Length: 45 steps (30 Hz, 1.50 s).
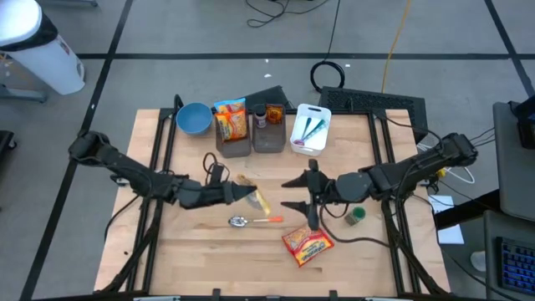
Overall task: Pick & Place Food Item
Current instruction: Put the yellow noodle pack into the left black bin
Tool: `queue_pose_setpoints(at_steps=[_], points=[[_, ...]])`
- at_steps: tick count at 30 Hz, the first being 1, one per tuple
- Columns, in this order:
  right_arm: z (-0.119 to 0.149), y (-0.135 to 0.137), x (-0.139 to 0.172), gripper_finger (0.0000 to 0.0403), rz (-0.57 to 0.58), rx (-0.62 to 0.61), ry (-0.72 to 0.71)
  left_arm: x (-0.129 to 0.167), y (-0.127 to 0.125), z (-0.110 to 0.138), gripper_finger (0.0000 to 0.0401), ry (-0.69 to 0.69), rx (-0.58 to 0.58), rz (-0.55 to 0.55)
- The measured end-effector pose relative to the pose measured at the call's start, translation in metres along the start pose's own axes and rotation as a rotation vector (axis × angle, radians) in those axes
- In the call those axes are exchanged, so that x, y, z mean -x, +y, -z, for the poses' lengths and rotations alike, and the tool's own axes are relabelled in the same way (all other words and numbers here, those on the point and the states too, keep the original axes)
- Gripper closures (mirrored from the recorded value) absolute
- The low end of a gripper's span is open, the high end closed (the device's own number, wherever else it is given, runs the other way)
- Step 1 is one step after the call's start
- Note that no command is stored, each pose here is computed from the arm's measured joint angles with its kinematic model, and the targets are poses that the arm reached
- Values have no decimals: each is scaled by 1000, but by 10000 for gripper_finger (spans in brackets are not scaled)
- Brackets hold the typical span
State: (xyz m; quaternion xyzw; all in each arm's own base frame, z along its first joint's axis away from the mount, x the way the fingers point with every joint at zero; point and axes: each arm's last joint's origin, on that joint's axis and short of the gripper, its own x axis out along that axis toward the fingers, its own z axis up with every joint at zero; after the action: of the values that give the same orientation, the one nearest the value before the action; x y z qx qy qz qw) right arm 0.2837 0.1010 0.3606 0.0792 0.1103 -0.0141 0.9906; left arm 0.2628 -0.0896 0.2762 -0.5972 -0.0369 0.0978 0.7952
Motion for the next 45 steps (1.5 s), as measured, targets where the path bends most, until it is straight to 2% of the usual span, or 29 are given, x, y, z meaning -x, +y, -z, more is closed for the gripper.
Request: queue_pose_setpoints(at_steps=[5,12,15,21,23,27,32,45], points=[[-7,2,-5,152,45,24,-20,-8,-3,-16,400,-74,1,42],[9,0,-25,165,236,30,-1,-14,-4,-31,401,-142,24,64],[16,1,-32,173,295,49,9,-18,-12,-36,401,-162,8,60],[30,4,-48,182,314,43,40,-24,-33,-48,401,-184,-58,73],[31,3,-49,185,367,45,23,-25,-38,-51,401,-181,-74,53],[26,1,-47,189,443,68,-20,-27,-45,-53,401,-170,-111,18],[21,-3,-45,191,498,117,-41,-27,-48,-54,401,-171,-107,28],[19,-18,-50,191,545,119,-35,-24,-50,-46,401,-140,-102,44]])
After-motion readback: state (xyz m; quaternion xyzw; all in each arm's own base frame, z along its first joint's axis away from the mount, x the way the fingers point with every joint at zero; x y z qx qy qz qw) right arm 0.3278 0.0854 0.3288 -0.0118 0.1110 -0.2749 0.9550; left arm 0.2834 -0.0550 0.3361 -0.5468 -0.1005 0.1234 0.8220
